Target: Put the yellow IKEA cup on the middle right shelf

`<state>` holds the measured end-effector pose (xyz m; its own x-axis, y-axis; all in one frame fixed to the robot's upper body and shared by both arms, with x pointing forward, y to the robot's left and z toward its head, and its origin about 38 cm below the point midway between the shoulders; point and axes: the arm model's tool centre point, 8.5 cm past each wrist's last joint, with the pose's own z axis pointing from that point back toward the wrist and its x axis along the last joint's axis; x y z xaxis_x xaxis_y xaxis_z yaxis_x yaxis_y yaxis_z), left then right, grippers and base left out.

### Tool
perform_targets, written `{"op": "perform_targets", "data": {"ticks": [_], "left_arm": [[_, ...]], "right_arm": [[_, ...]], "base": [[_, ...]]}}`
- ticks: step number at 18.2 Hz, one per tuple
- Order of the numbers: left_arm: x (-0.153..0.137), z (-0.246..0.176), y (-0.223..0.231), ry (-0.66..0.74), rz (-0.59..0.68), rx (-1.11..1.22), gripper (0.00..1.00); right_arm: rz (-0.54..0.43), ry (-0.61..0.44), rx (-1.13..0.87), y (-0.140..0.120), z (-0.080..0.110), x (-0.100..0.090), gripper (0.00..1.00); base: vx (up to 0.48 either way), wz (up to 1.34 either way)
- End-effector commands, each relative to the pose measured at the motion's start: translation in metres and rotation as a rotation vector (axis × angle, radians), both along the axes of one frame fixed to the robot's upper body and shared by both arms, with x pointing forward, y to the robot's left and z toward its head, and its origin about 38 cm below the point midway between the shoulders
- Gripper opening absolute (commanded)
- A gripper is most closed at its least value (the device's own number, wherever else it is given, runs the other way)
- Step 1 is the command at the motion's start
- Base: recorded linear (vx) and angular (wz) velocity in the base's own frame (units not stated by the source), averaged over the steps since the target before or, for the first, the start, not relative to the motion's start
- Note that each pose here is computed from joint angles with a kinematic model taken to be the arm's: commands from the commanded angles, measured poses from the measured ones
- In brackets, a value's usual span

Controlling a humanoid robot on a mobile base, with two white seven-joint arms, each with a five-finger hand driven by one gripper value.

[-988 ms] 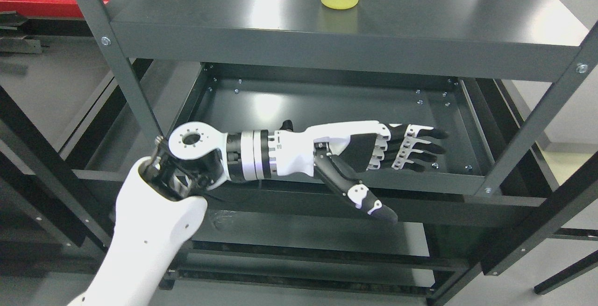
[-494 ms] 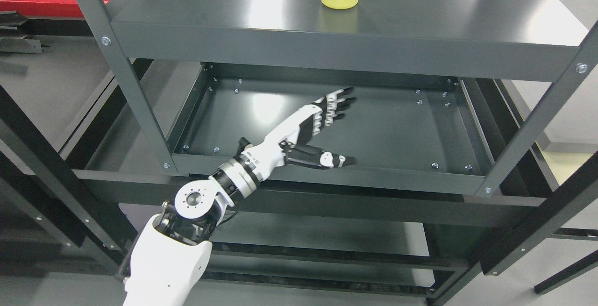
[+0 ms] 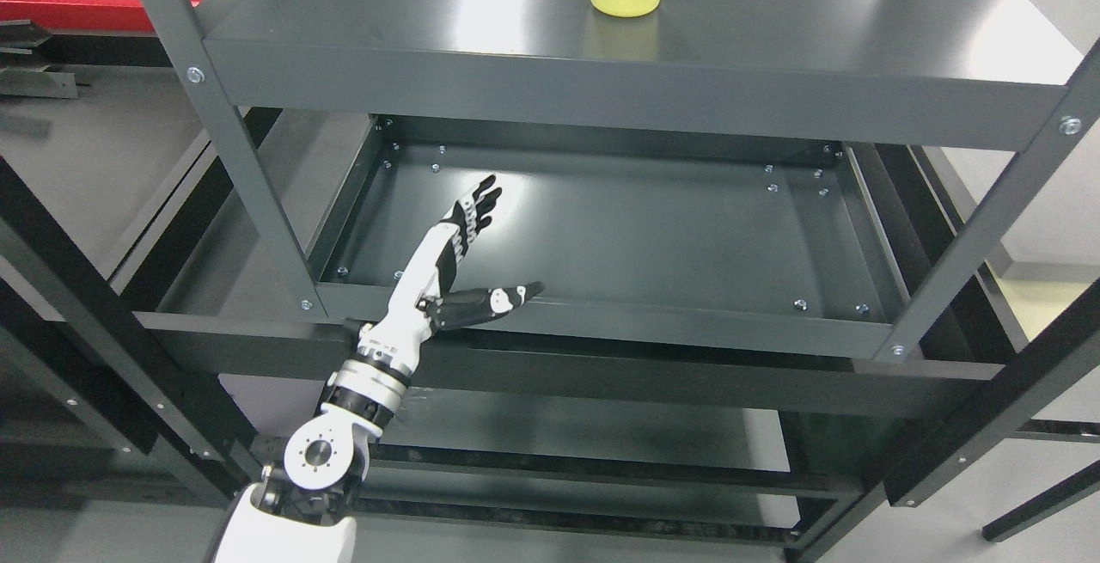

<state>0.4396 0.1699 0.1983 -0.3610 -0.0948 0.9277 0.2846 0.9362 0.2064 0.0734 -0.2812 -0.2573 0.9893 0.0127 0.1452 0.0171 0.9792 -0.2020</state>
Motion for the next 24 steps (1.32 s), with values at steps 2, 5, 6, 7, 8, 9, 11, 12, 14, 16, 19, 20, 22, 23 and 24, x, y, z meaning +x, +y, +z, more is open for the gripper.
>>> {"op": "perform_targets", "data": {"ticks": [2, 5, 6, 7, 8, 9, 11, 12, 14, 16, 19, 20, 22, 23, 24], "left_arm": [[-0.017, -0.016, 0.021, 0.010, 0.080, 0.006, 0.99], [-0.024, 0.002, 0.012, -0.038, 0.067, -0.002, 0.99], [-0.025, 0.006, 0.012, -0.043, 0.084, -0.010, 0.99], [-0.025, 0.008, 0.012, -0.034, 0.109, -0.019, 0.99], [-0.025, 0.009, 0.014, -0.026, 0.126, -0.023, 0.99], [-0.025, 0.009, 0.014, -0.025, 0.130, -0.024, 0.99], [-0.025, 0.009, 0.015, -0.024, 0.133, -0.025, 0.99], [-0.025, 0.009, 0.014, -0.028, 0.131, -0.025, 0.99], [-0.025, 0.010, 0.015, -0.036, 0.132, -0.027, 0.99], [-0.026, 0.009, 0.016, -0.038, 0.133, -0.028, 0.99], [-0.026, 0.009, 0.016, -0.038, 0.133, -0.028, 0.99], [-0.026, 0.009, 0.017, -0.039, 0.136, -0.029, 0.99], [-0.028, 0.007, 0.021, -0.042, 0.145, -0.033, 0.99], [-0.029, 0.003, 0.023, -0.033, 0.149, -0.032, 0.99], [-0.031, 0.000, 0.024, -0.026, 0.151, -0.032, 0.99]], "right_arm": [[-0.008, 0.014, -0.011, -0.010, 0.000, -0.009, 0.99], [-0.008, 0.014, -0.011, -0.010, 0.000, -0.009, 0.99], [-0.008, 0.014, -0.011, -0.010, 0.000, -0.009, 0.99], [-0.008, 0.014, -0.011, -0.010, 0.000, -0.009, 0.99], [-0.008, 0.014, -0.011, -0.010, 0.000, -0.009, 0.99], [-0.008, 0.014, -0.011, -0.010, 0.000, -0.009, 0.99], [-0.008, 0.014, -0.011, -0.010, 0.000, -0.009, 0.99], [-0.008, 0.014, -0.011, -0.010, 0.000, -0.009, 0.99], [-0.008, 0.014, -0.011, -0.010, 0.000, -0.009, 0.99], [-0.008, 0.012, -0.011, -0.010, 0.000, -0.009, 0.99], [-0.008, 0.014, -0.011, -0.010, 0.000, -0.009, 0.99], [-0.008, 0.014, -0.011, -0.010, 0.000, -0.009, 0.99], [-0.008, 0.014, -0.011, -0.010, 0.000, -0.009, 0.99], [-0.008, 0.014, -0.011, -0.010, 0.000, -0.009, 0.99], [-0.008, 0.014, -0.011, -0.010, 0.000, -0.009, 0.99]], "base": [[0.000, 0.00], [0.000, 0.00], [0.000, 0.00], [0.000, 0.00], [0.000, 0.00], [0.000, 0.00], [0.000, 0.00], [0.000, 0.00], [0.000, 0.00], [0.000, 0.00], [0.000, 0.00], [0.000, 0.00], [0.000, 0.00], [0.000, 0.00], [0.000, 0.00]]}}
